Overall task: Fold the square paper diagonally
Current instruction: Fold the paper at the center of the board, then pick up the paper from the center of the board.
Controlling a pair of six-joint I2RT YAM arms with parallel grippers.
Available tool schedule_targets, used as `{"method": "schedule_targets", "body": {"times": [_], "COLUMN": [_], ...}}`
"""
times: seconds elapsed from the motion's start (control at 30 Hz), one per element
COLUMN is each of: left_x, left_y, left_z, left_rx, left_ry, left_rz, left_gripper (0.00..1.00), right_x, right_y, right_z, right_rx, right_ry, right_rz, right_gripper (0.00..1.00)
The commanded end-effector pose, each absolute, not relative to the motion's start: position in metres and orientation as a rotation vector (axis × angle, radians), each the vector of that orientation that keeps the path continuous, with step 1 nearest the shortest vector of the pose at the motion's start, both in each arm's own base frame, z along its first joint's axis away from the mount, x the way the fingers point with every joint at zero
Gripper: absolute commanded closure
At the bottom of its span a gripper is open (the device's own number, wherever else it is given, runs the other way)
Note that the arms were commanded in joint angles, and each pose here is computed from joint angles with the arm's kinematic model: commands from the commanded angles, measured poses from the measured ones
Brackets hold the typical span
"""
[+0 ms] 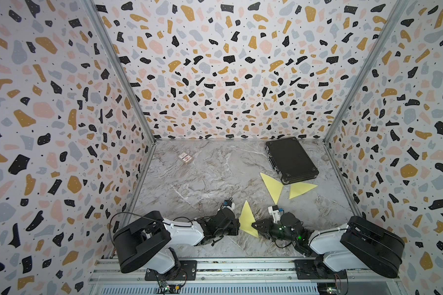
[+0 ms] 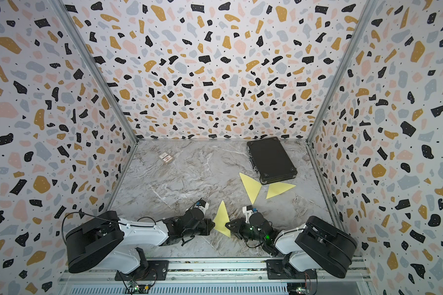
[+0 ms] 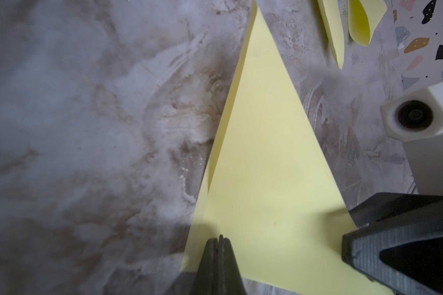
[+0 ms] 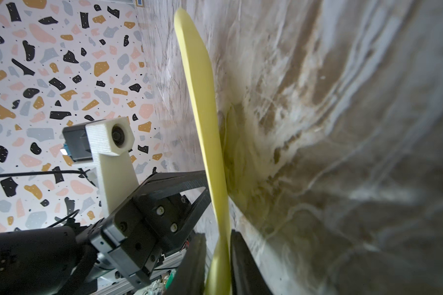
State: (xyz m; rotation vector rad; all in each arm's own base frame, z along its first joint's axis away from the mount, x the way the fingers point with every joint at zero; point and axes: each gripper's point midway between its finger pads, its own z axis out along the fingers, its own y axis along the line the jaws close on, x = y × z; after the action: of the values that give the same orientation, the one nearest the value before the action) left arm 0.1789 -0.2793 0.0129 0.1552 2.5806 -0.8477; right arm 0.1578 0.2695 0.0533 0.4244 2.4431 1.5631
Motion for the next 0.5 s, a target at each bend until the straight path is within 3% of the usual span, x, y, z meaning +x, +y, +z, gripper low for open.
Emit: {"method": "schedule_targets", "body": {"times": [0.0, 0.07, 0.2, 0.47], "left_x": [0.129, 0.128, 0.129, 0.128], "left_y": [-0.199, -0.199, -0.2, -0.2], "left_z": [-0.059, -0.059, -0.06, -0.061], "left_rx": [0.181, 0.183, 0.183, 0.179], "left_ry": [2.918, 2.919, 2.919, 2.925], "left_rz": [-0.396, -0.396, -0.396, -0.388], "left_gripper": [1.0, 1.0, 1.0, 1.0], "right_x": [0.157, 0.156, 0.155, 0.15], "right_y": [0.269, 0.268, 0.264, 0.274], "right_z": [0.053, 0.055, 0.057, 0.064], "right_rx": [0.383, 0.372, 0.381, 0.332], "right_ry": [2.487, 2.497, 2.507, 2.519], "right_rz": [1.497, 1.485, 1.454, 1.449], "right_gripper": [0.81, 0.8, 0.63, 0.63]}}
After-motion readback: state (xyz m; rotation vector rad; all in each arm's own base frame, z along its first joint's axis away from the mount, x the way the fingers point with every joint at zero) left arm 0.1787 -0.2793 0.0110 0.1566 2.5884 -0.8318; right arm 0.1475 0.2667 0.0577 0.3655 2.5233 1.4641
